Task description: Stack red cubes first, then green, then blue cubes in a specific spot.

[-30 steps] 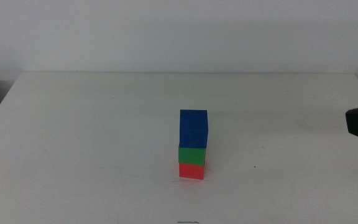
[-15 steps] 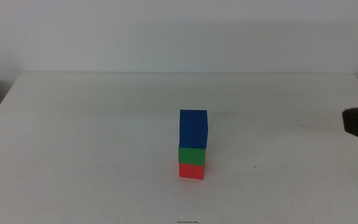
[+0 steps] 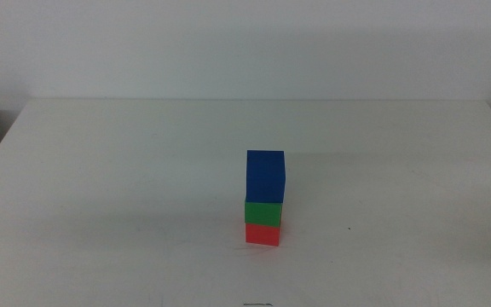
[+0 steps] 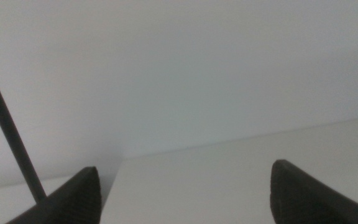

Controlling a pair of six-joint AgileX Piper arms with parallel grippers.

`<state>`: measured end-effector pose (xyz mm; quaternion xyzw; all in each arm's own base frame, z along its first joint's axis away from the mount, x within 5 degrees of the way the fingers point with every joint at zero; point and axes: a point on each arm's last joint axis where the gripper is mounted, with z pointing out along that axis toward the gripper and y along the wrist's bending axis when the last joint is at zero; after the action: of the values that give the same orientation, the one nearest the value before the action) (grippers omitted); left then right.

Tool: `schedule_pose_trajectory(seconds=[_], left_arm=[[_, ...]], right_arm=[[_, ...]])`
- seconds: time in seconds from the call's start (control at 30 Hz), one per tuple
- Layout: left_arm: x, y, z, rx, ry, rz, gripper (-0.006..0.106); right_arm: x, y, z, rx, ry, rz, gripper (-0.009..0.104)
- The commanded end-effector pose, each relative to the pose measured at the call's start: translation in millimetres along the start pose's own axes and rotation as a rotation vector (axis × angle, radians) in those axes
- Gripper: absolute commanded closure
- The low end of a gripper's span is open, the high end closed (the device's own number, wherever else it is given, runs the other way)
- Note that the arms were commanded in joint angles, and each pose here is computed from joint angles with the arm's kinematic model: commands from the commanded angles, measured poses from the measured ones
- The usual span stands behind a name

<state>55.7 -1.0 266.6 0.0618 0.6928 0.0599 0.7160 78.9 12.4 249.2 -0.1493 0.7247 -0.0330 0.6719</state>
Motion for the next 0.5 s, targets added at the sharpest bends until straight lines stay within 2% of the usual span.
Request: schedule_pose_trajectory(seconds=[0.0, 0.2, 0.47], left_arm=[[5, 1, -3, -0.034, -0.115, -0.008, 0.008], [47, -7, -5, -0.027, -0.074, -0.009, 0.008], [65, -10, -3, -0.012, 0.001, -0.009, 0.008]], right_arm=[[10, -4, -7, 0.103, -0.069, -0.031, 0.001], [47, 1, -17, 0.205, -0.070, -0.028, 0.001], [47, 2, -22, 0.213, -0.084, -0.027, 0.001]])
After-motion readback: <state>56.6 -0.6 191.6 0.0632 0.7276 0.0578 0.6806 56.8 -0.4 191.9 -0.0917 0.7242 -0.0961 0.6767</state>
